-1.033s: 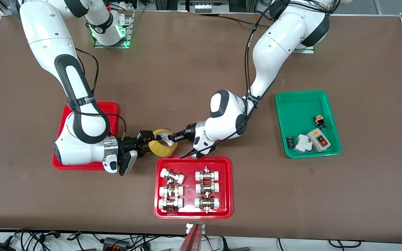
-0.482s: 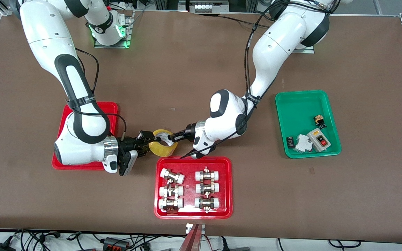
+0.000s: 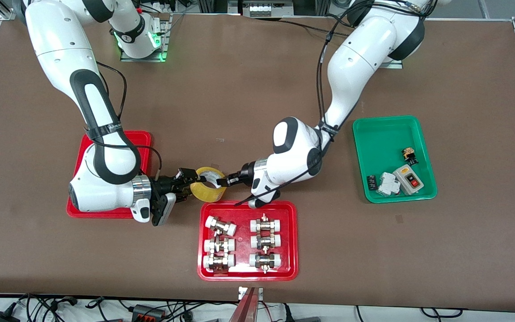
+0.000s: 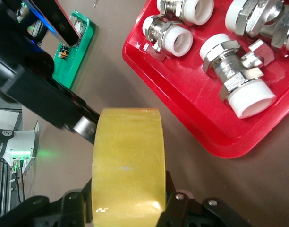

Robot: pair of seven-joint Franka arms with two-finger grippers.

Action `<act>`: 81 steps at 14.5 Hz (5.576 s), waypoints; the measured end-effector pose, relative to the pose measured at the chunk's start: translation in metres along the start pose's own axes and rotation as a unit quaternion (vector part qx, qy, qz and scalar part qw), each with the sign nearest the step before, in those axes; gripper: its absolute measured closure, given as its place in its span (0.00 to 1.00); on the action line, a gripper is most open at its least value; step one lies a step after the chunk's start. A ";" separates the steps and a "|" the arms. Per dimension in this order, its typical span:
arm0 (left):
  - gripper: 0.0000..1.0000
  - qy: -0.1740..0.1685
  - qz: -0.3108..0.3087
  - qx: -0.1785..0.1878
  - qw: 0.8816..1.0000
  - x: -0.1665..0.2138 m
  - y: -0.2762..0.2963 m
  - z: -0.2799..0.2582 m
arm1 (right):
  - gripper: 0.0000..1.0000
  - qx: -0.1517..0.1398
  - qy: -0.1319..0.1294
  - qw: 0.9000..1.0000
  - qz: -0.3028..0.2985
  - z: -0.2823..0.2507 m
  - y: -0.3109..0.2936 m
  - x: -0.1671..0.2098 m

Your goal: Left arm passes tape to right arm into tray

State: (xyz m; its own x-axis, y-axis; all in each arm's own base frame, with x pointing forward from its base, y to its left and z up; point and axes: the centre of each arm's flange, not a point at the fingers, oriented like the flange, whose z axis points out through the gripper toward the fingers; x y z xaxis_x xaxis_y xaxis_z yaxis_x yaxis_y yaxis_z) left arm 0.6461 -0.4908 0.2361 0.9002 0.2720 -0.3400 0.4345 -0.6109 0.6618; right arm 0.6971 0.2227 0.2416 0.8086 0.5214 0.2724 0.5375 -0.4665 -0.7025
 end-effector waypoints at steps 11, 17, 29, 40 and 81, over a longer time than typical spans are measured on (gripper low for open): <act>0.00 0.015 0.107 0.321 0.941 0.052 -0.011 -0.248 | 0.47 -0.004 -0.002 1.000 -0.001 -0.005 0.003 -0.002; 0.00 0.080 0.066 0.440 0.892 0.019 -0.005 -0.421 | 0.47 -0.002 0.027 0.996 0.082 -0.108 0.028 -0.029; 0.00 0.050 0.042 0.484 0.873 -0.058 -0.007 -0.469 | 0.47 0.021 -0.037 0.969 0.242 -0.203 0.173 -0.244; 0.00 0.028 0.156 0.479 0.863 -0.061 -0.073 -0.522 | 0.00 0.000 -0.031 0.973 0.231 -0.192 0.176 -0.232; 0.00 0.071 0.107 0.422 0.898 -0.057 -0.108 -0.610 | 0.00 -0.431 0.025 0.856 0.283 -0.397 -0.195 -0.091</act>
State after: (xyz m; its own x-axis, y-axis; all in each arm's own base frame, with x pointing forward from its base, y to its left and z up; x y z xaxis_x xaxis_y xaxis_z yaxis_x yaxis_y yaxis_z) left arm 0.5644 0.0133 0.5913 0.9812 0.1366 -0.1367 0.1294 -0.9898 -0.0597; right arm 0.6139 -0.0176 0.6148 0.9955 0.0162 0.0929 0.0154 -0.9998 0.0098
